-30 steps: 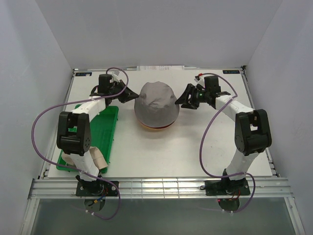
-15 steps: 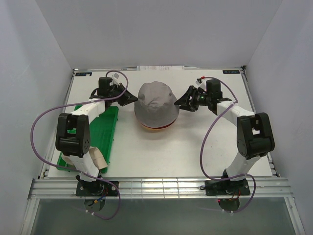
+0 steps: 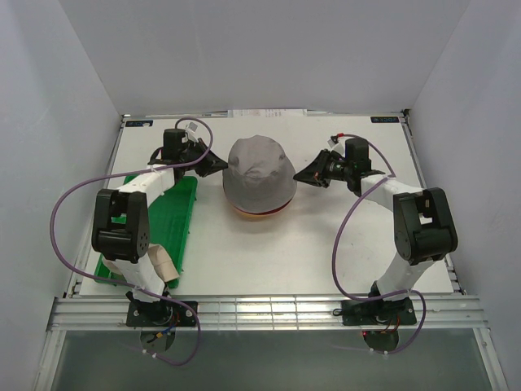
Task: Stack the hats
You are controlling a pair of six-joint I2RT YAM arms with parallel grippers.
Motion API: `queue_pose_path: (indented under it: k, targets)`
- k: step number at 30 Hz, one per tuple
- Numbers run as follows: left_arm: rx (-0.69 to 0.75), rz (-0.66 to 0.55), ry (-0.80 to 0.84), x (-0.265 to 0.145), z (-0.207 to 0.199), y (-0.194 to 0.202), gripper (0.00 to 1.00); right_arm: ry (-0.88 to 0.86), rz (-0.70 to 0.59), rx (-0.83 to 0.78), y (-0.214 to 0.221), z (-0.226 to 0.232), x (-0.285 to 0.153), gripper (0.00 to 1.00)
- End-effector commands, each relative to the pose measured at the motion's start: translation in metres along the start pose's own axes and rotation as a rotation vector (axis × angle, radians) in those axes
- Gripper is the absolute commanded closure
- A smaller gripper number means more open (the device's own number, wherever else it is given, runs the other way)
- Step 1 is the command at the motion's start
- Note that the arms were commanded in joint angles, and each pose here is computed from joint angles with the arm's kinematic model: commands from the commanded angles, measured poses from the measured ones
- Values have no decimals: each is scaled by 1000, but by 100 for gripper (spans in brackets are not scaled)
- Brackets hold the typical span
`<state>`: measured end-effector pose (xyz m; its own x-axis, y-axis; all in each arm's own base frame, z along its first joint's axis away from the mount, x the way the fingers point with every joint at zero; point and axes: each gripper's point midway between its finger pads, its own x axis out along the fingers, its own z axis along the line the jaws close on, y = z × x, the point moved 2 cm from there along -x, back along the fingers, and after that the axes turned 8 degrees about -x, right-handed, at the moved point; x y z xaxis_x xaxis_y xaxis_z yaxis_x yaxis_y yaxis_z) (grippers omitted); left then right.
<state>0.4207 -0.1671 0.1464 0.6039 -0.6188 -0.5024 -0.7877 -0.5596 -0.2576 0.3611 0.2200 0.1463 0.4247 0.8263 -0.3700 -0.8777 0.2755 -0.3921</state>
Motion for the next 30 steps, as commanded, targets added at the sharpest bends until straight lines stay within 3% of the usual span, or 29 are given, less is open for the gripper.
queue_pose_path:
  k: [1, 18, 27, 29, 30]
  targets:
    - [41, -26, -1, -13, -8, 1, 100, -46, -25, -51, -6, 10, -4, 92]
    - [30, -11, -111, -1, 34, 16, 100, 96, 9, -88, -1, -35, 2, 92]
    - [77, -45, -78, -10, 2, -2, 100, 74, -21, -153, -25, -7, -4, 91]
    - [86, -53, -91, -15, -2, -5, 92, 67, -25, -167, -32, 3, -6, 86]
    - [90, -60, -94, -17, -5, -8, 87, 66, -26, -168, -34, 6, -7, 75]
